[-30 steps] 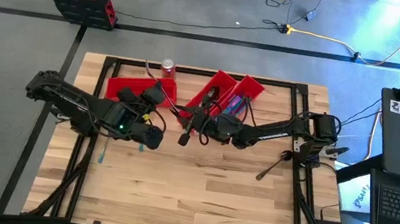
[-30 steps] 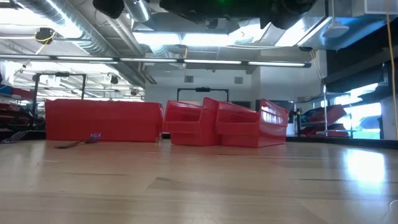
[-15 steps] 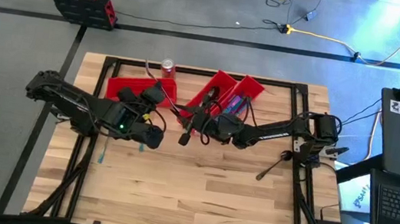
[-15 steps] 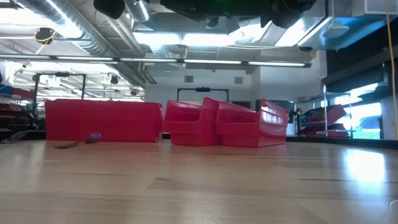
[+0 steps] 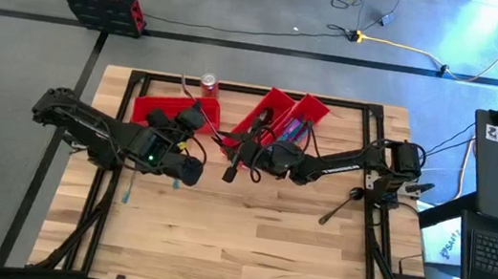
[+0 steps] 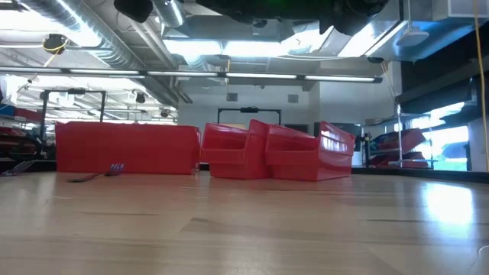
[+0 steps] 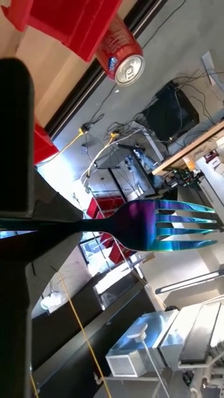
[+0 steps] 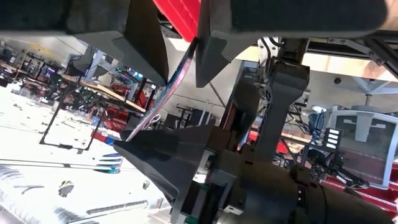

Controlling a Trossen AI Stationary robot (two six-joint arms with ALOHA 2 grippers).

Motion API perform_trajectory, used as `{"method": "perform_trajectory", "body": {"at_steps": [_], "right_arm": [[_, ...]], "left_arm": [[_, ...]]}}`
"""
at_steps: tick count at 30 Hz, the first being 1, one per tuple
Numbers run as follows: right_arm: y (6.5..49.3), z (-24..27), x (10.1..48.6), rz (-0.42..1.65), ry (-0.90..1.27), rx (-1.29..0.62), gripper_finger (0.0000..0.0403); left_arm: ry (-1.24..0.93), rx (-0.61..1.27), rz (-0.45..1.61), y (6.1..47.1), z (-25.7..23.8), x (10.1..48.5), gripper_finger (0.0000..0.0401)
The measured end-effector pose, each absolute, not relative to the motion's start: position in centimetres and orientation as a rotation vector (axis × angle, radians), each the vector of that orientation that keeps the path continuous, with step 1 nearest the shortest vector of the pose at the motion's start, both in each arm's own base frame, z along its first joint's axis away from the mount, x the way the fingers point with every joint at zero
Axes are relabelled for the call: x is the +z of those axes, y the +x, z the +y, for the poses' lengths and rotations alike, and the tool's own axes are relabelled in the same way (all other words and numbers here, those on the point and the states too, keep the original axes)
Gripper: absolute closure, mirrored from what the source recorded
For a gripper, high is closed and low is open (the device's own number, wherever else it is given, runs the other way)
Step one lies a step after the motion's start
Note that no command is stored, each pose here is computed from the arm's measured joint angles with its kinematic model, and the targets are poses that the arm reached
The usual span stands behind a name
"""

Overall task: Sort silverware
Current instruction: Put the blue fork into the left red bin

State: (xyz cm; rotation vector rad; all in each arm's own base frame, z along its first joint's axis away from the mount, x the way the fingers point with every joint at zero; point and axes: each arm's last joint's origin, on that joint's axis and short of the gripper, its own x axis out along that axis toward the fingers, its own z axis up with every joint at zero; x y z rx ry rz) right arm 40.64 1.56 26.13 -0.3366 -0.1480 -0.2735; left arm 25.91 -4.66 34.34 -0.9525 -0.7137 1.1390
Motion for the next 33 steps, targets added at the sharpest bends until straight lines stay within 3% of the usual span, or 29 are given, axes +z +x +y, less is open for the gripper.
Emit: {"method": "perform_trajectory", "body": {"at_steps": [33], "right_arm": [[40.26,1.6,26.92,-0.155,-0.364,-0.255,0.0338]], "left_arm": [[-0.974,1.125,-0.727,25.84,-4.87,34.37,0.0399]]}}
